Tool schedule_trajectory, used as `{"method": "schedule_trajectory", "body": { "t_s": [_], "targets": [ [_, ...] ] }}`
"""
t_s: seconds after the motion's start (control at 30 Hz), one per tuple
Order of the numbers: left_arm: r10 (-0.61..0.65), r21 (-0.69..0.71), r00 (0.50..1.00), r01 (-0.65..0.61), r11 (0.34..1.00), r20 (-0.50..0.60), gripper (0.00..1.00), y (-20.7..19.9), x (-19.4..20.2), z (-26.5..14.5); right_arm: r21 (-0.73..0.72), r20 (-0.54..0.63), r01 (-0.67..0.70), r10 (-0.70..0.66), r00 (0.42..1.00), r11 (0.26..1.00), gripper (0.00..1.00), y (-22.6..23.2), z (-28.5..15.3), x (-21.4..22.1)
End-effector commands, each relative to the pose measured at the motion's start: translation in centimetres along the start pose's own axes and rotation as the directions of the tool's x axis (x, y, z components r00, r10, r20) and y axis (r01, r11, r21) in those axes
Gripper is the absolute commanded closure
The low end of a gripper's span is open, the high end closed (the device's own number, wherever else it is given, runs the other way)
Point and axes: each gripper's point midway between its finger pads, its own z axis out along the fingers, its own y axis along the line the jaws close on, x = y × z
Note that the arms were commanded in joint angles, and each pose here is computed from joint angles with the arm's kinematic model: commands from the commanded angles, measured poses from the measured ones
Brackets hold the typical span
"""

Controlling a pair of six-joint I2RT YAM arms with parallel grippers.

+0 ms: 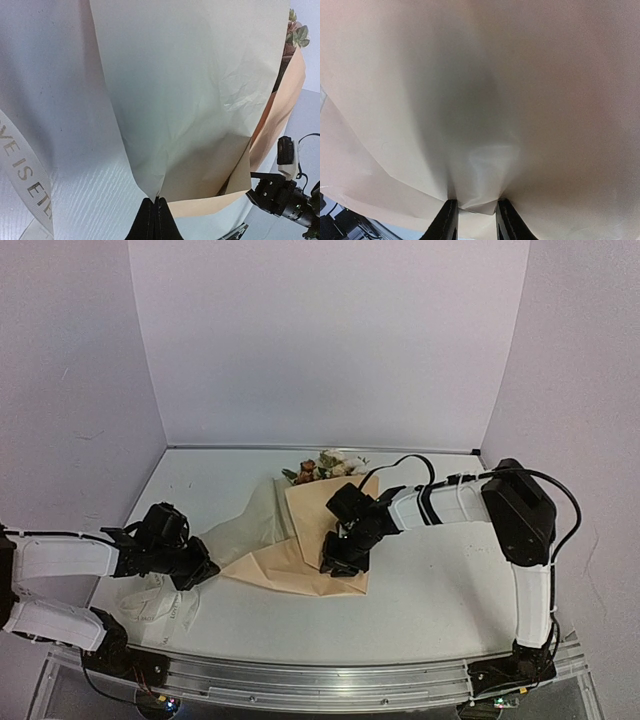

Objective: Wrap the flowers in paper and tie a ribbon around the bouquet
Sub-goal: Pick up the two-thirds-folded wrapping paper from the center of the board.

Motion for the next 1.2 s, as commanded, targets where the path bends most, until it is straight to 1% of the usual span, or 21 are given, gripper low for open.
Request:
{"method": "schedule_trajectory", "body": {
  "t_s": [0.0, 0.17, 0.27, 0.37, 0.47, 0.5, 0.53, 0.7, 0.77, 0.87, 1.03, 1.17],
  "targets": [
    [0.067, 0.020, 0.995, -0.069, 0.997, 0.074, 1.00, -2.1, -2.9, -1.3, 0.012, 0.015, -0.037, 0.037, 0.999, 0.999, 0.71, 0.4, 1.5, -0.2],
    [0.125, 0.017, 0.988, -0.127, 0.992, 0.092, 1.00, -2.9, -5.7, -2.1, -0.036, 0.049, -0.080, 0.082, 0.995, 0.996, 0.71, 2.3, 2.1, -1.6],
    [0.116, 0.004, 0.989, -0.117, 0.993, 0.095, 0.98, -2.4, -6.7, -2.7, -0.085, 0.047, -0.082, 0.086, 0.995, 0.993, 0.71, 4.2, 2.2, -2.4],
    [0.076, 0.024, 0.994, -0.078, 0.997, 0.082, 0.68, -1.8, -6.0, -3.0, -0.110, 0.037, -0.079, 0.083, 0.996, 0.991, 0.71, 5.2, 2.3, -2.6],
    [0.015, 0.052, 0.997, -0.019, 0.998, 0.081, 0.49, -0.8, -5.0, -3.0, -0.127, 0.023, -0.079, 0.082, 0.996, 0.989, 0.70, 5.7, 2.5, -2.6],
    [-0.007, 0.070, 0.997, 0.002, 0.998, 0.080, 0.44, -0.5, -4.6, -3.0, -0.128, 0.020, -0.082, 0.086, 0.996, 0.988, 0.70, 5.7, 2.6, -2.6],
    [-0.021, 0.081, 0.996, 0.014, 0.997, 0.082, 0.42, -0.2, -4.3, -3.0, -0.129, 0.017, -0.083, 0.086, 0.996, 0.988, 0.70, 5.7, 2.7, -2.5],
    [-0.071, 0.156, 0.991, 0.053, 0.986, 0.117, 0.38, -0.6, -3.5, -1.9, -0.131, 0.004, -0.092, 0.093, 0.996, 0.987, 0.70, 5.7, 3.2, -2.4],
    [-0.080, 0.215, 0.985, 0.047, 0.975, 0.149, 0.38, -1.8, -4.0, -1.7, -0.135, -0.001, -0.095, 0.095, 0.995, 0.986, 0.70, 5.9, 3.3, -2.4],
    [-0.090, 0.266, 0.976, 0.035, 0.963, 0.197, 0.37, -2.8, -4.9, -1.4, -0.140, -0.006, -0.094, 0.094, 0.996, 0.986, 0.70, 6.0, 3.3, -2.4],
    [-0.097, 0.278, 0.966, 0.028, 0.960, 0.239, 0.37, -3.1, -6.1, -0.2, -0.146, -0.015, -0.091, 0.090, 0.996, 0.985, 0.70, 6.2, 3.3, -2.3],
    [-0.099, 0.284, 0.965, 0.026, 0.958, 0.243, 0.41, -3.5, -6.7, 1.2, -0.144, -0.022, -0.089, 0.087, 0.996, 0.986, 0.70, 6.1, 3.3, -2.1]
  ]
}}
